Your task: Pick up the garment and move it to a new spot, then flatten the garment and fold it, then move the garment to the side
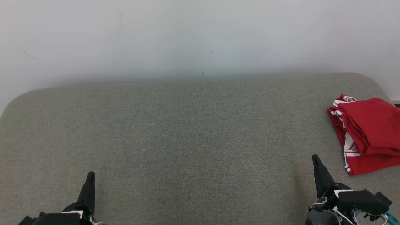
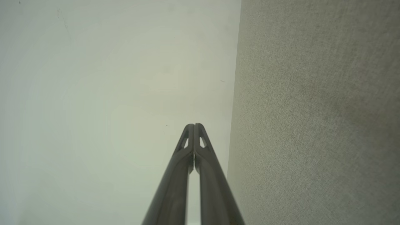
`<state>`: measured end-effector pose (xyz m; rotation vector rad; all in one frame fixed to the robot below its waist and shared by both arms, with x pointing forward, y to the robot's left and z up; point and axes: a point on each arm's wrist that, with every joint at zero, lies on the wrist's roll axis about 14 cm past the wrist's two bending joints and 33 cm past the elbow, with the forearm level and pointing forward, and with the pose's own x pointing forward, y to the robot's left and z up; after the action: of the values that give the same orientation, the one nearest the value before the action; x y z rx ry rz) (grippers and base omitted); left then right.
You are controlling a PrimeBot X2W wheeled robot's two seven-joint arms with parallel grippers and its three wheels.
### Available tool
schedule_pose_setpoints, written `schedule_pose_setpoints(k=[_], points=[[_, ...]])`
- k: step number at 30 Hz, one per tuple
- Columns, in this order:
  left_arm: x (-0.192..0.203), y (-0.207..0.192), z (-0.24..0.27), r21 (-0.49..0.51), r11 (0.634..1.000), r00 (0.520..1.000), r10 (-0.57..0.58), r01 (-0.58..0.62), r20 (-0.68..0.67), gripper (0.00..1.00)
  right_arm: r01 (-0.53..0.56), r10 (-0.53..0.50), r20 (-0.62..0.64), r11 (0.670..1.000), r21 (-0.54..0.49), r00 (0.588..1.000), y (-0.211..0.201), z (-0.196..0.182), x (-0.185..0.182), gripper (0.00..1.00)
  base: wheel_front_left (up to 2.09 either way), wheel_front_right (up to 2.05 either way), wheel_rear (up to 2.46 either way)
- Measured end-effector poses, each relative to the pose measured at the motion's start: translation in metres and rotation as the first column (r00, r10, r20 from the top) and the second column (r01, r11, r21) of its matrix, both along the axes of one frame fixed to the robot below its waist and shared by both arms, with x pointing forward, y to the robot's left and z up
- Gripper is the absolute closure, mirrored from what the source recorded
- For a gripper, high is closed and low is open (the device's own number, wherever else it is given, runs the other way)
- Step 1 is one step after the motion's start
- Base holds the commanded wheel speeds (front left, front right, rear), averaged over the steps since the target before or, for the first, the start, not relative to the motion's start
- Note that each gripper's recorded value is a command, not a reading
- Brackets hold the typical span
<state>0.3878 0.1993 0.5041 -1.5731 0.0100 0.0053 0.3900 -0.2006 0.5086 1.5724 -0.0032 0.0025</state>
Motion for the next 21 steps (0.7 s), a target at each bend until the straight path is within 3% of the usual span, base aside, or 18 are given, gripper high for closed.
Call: schedule_pose_setpoints(k=[21], points=[[0.0000, -0.0001, 0.0001, 0.000, 1.000, 1.000, 0.000, 0.000, 0.000, 1.00, 0.000, 0.000, 0.000, 1.000, 0.000, 1.000, 0.0000, 0.0000, 0.0000, 1.00, 0.00, 0.00, 0.00]])
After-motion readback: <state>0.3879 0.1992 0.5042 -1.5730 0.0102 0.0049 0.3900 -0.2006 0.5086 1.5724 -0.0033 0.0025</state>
